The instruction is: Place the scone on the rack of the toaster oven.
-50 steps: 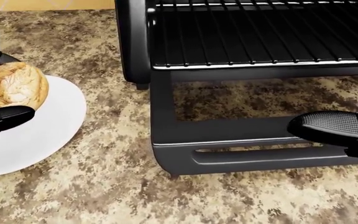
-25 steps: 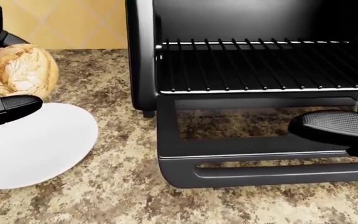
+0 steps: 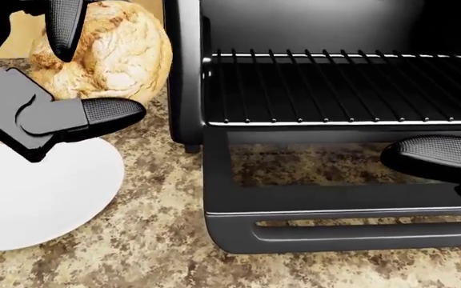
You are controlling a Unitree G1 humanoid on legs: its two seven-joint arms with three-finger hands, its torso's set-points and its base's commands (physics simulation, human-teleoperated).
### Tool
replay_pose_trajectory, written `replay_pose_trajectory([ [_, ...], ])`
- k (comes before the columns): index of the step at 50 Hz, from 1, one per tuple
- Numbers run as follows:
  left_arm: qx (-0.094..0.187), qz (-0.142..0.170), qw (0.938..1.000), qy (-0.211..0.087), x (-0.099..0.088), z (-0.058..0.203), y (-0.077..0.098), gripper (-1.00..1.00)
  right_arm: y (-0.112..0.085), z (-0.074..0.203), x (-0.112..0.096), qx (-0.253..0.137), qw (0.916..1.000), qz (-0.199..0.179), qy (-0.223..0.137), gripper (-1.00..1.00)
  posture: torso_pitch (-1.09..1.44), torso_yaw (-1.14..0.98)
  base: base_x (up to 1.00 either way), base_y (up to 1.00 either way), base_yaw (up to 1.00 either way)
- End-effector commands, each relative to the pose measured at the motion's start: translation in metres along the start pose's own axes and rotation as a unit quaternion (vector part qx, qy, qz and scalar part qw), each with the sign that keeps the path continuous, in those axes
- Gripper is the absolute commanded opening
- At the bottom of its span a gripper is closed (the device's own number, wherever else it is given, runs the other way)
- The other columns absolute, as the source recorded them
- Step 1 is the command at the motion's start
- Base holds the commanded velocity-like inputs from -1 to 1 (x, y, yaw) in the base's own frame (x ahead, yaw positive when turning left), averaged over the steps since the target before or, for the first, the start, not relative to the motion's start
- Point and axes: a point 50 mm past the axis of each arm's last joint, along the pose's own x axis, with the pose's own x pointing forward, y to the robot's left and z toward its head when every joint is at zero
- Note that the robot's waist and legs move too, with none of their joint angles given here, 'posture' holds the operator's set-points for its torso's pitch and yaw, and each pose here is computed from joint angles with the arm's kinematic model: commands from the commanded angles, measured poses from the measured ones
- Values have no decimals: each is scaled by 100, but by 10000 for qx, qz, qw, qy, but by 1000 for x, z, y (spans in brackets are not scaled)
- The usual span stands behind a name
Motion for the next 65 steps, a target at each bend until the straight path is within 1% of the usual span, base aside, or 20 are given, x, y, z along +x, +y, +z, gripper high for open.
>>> replay_pose_trajectory([
  [1,141,224,9994,-221,1,11,4,-100,1,7,0,27,9997,44,-232,100,-33,0,0,0,0],
  [5,187,17,9992,-353,8,20,-10,-100,0,6,1,18,9997,36,-223,100,-33,0,0,0,0],
  [8,169,-53,9990,-419,11,27,-17,-100,-2,5,0,18,9997,19,-223,100,-33,0,0,0,0],
  [18,269,-329,9977,-521,31,41,-40,-100,-4,4,0,25,9998,-2,-217,100,-33,0,0,0,0],
  [27,363,-596,9965,-468,47,40,-60,-100,-5,2,0,27,9998,-17,-201,100,-33,0,0,0,0],
  [34,293,-782,9952,-513,56,45,-78,-100,-5,3,1,27,9998,-17,-209,100,-33,0,0,0,0],
  [36,257,-810,9951,-512,61,46,-80,-100,-5,3,1,31,9998,-19,-211,100,-33,0,0,0,0],
  [43,210,-896,9947,-459,79,45,-88,-100,-6,1,2,41,9998,-29,-199,100,-33,0,0,0,0],
  [47,88,-1011,9942,-367,89,41,-95,-100,-4,-6,4,59,9999,-15,-142,100,-33,0,0,0,0],
  [53,19,-1151,9927,-362,93,41,-102,-100,-5,0,4,54,9998,-17,-183,100,-33,0,0,0,0],
  [59,-28,-1211,9924,-229,108,33,-108,-100,-6,3,5,61,9997,-23,-217,100,-33,0,0,0,0],
  [65,-25,-1285,9916,-132,117,27,-116,-100,-8,5,4,75,9997,-54,-242,100,-33,0,0,0,0],
])
